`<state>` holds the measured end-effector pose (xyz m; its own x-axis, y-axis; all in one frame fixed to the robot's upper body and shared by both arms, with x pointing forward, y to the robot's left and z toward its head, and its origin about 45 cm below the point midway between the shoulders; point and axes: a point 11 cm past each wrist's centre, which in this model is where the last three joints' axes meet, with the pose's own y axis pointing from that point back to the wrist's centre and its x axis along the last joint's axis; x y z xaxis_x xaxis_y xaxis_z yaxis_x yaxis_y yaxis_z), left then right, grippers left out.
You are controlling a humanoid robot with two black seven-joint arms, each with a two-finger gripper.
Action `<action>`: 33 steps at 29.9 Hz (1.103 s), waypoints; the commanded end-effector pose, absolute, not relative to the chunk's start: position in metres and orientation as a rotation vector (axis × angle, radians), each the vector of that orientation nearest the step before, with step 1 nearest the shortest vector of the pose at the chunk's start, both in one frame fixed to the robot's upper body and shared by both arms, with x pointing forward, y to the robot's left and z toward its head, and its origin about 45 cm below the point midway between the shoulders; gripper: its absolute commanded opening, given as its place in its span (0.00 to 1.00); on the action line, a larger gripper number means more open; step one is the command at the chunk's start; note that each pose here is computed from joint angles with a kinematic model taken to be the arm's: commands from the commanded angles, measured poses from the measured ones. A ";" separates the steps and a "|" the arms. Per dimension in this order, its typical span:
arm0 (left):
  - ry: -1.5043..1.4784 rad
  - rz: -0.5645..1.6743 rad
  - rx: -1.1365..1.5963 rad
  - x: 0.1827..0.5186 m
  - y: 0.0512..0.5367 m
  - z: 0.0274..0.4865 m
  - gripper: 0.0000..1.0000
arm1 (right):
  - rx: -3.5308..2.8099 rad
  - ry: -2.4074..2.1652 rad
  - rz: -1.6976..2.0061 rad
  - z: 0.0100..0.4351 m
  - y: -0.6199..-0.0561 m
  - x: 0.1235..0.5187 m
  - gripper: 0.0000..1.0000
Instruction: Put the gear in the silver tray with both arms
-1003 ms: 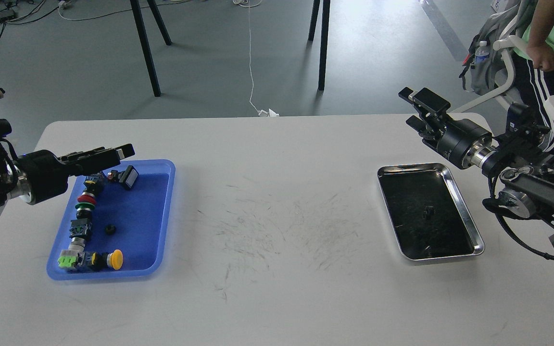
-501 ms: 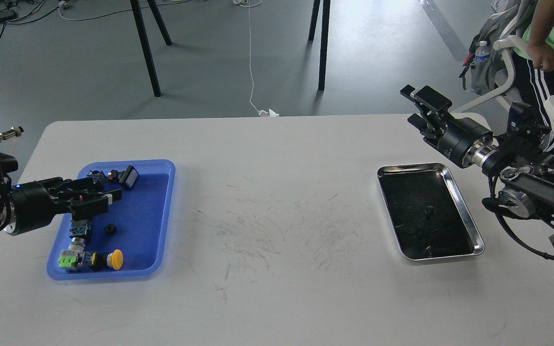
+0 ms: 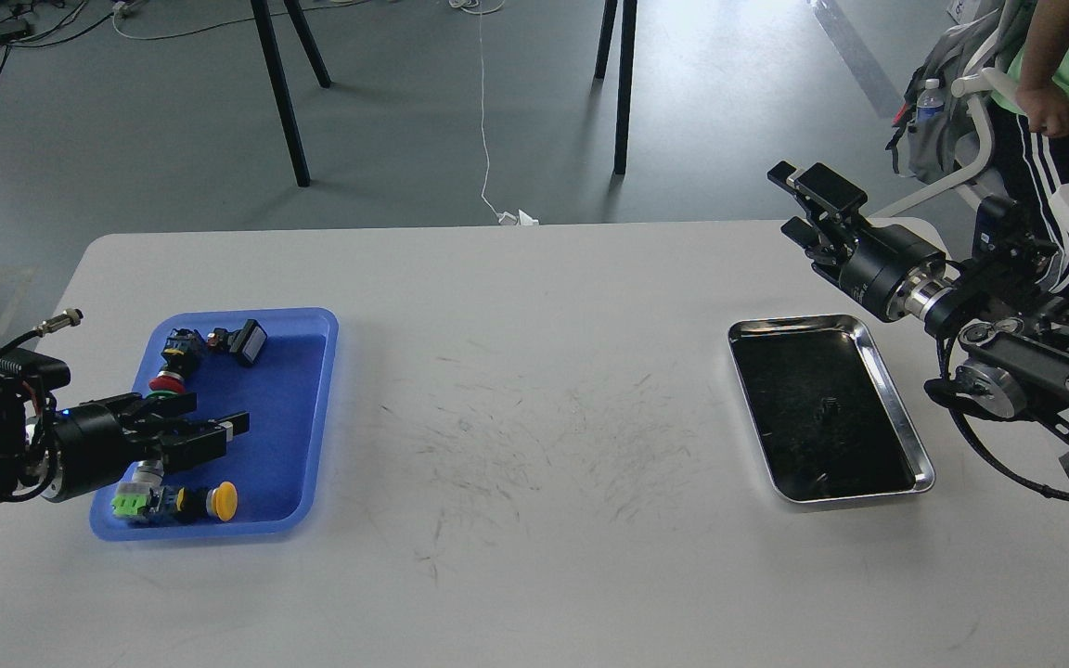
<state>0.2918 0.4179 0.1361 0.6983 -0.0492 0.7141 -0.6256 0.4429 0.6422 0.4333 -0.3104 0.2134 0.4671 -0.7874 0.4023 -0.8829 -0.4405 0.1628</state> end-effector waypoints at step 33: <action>-0.752 0.387 1.102 0.284 0.421 0.110 0.82 | 2.358 -1.592 0.315 0.217 -0.321 0.437 0.93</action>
<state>0.2837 0.4206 0.1082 0.6986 -0.0735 0.7117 -0.6259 0.4192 0.6576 0.4371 -0.3202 0.2183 0.3704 -0.8686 0.3290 -0.9285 -0.3563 0.1045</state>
